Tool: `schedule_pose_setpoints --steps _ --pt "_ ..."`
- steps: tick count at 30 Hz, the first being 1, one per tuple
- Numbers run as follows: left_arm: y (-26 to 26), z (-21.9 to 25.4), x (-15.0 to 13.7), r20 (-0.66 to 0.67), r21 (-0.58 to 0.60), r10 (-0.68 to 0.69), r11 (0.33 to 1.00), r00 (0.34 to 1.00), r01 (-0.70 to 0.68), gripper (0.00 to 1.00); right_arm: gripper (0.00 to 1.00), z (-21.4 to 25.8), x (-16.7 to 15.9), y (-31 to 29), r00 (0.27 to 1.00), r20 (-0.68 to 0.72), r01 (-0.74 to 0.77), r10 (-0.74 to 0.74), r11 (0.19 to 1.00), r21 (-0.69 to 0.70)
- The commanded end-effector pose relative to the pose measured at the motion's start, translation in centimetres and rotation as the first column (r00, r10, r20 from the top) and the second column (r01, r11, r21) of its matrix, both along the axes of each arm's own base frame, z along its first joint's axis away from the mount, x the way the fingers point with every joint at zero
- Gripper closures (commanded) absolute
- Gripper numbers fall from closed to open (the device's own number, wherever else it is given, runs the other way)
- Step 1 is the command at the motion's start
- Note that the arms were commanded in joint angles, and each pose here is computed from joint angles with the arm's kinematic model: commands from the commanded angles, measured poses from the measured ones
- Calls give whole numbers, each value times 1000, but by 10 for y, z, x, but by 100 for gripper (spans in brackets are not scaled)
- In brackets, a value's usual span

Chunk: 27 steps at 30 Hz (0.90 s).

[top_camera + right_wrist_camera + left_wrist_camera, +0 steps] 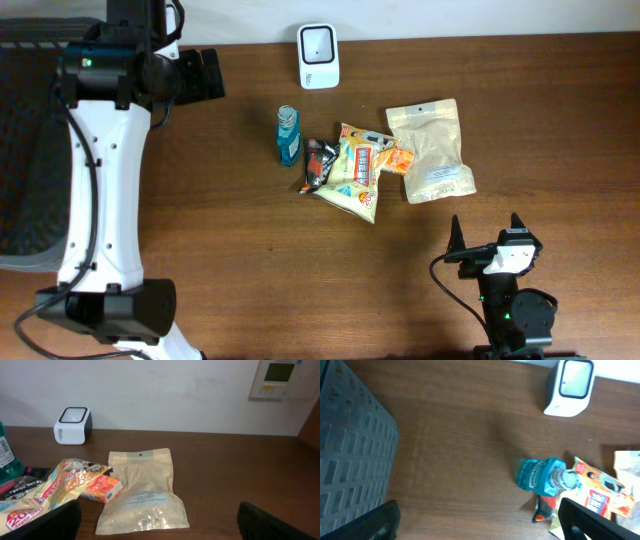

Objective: Scan the item barcode

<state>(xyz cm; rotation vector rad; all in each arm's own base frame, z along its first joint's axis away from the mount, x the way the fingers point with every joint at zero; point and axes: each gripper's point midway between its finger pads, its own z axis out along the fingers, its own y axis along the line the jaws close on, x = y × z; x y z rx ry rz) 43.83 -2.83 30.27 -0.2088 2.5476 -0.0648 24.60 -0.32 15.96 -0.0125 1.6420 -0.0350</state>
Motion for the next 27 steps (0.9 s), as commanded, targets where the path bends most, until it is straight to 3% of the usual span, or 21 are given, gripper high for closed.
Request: schedule_pose_setpoints --steps 1,4,8,11,14,16,17,18,20,23,25,27 --pt "15 -13 12 -12 71 50 996 999 -49 1 2 20 0 20 989 89 -121 116 991 49" --pt "26 -20 21 -9 50 108 993 994 -108 1 2 40 -30 98 817 167 -576 552 796 186" --pt "31 -37 26 -47 52 125 991 991 -122 1 2 84 -45 105 741 329 -652 586 745 143" --pt "30 -48 29 -74 57 125 991 989 -121 1 2 138 -59 99 701 452 -653 551 751 98" --pt "37 -50 33 -68 51 148 988 987 -145 1 2 168 -51 99 759 338 -623 556 772 129" --pt "50 -49 34 -63 45 182 983 981 -179 1 2 183 -31 100 805 176 -592 566 785 181" --pt "57 -50 33 -65 46 196 980 978 -194 1 2 192 -18 108 788 59 -608 613 759 234" --pt "60 -51 31 -73 50 202 979 977 -199 1 2 200 -13 119 732 3 -661 681 709 247" --pt "64 -56 19 -124 67 212 976 969 -206 1 2 216 -4 144 555 -23 -779 831 530 336" --pt "63 -62 8 -176 75 212 977 961 -201 1 2 230 16 163 365 50 -827 930 299 476" --pt "63 -62 7 -178 75 210 977 961 -200 1 2 220 45 176 326 64 -759 943 221 613" --pt "63 -62 7 -178 74 210 977 961 -200 1 2 199 65 195 301 35 -705 953 198 681"
